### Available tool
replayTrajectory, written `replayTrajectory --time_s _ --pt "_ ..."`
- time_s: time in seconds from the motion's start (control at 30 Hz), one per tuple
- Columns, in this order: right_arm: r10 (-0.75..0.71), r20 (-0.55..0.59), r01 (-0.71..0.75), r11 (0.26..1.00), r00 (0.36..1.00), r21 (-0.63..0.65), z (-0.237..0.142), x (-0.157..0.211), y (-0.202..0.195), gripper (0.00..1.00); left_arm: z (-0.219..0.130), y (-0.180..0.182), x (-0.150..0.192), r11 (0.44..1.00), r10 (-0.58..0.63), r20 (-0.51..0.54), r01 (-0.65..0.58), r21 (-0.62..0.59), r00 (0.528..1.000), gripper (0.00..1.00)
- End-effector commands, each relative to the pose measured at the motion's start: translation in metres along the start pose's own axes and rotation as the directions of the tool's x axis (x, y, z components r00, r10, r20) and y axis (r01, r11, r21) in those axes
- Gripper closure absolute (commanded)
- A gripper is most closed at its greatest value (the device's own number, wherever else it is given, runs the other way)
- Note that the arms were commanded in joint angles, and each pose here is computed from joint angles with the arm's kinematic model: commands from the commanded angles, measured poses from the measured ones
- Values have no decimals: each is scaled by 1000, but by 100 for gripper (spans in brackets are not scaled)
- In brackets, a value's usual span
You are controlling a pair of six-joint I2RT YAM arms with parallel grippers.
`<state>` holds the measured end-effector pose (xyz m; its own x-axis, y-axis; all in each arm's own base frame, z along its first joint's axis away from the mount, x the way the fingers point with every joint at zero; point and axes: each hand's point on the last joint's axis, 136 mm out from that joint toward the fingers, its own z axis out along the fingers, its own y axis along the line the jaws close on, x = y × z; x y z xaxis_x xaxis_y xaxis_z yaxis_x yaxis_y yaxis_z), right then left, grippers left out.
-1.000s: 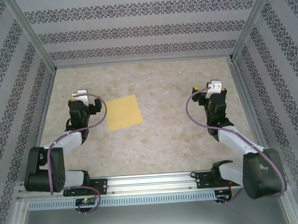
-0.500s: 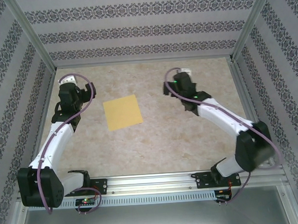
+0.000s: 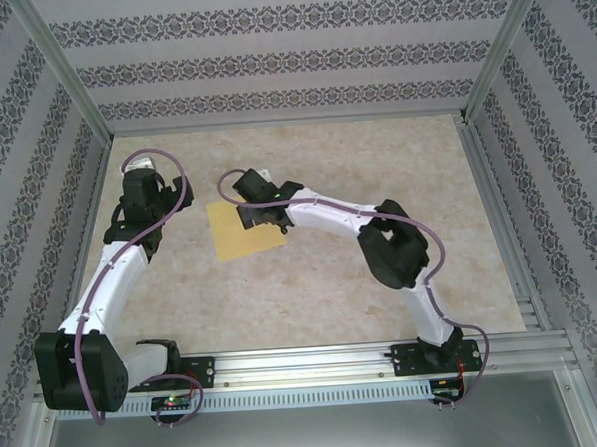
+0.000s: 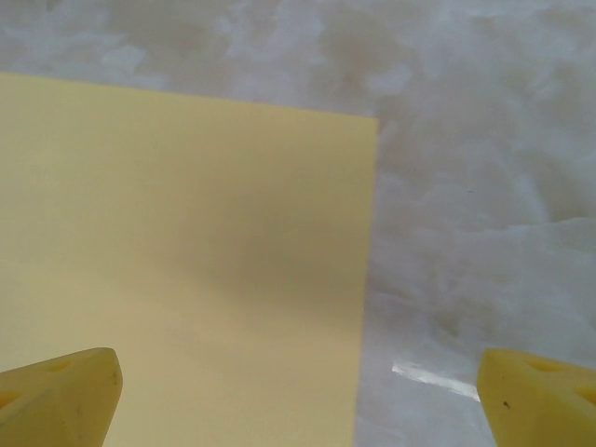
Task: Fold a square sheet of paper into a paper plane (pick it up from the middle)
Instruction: Move the square sheet of paper to the center of the table.
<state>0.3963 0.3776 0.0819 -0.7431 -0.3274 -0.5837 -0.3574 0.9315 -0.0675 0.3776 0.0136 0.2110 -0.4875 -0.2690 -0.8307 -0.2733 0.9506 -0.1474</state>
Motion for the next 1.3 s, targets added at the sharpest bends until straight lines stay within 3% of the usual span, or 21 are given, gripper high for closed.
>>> replayTrajectory --time_s 0.0,0.37,0.67,0.93,1.1,1.2,1.27 --pt "-59 -70 60 998 996 11 8 8 6 2 -12 12 -10 997 -12 30 14 -76 999 0" --pt "-130 -187 134 991 974 9 40 40 19 2 -18 26 -14 989 -20 61 29 -146 998 0" --pt "-201 -381 227 973 903 27 43 104 -4 2 -19 22 -14 992 -17 50 23 -124 999 0" --pt "-183 -601 254 966 778 36 -5 208 -57 2 -17 0 -13 1000 -15 36 15 0 999 0" --pt "-119 -692 241 967 712 82 -43 268 -92 2 -13 -2 -7 1000 -22 20 22 13 1000 0" --pt "-95 -686 214 973 721 91 -59 277 -98 2 -11 -3 -6 999 -29 14 28 17 999 0" --pt "-87 -643 202 974 761 107 -65 259 -98 2 -11 -5 -6 999 -32 11 32 23 999 0"
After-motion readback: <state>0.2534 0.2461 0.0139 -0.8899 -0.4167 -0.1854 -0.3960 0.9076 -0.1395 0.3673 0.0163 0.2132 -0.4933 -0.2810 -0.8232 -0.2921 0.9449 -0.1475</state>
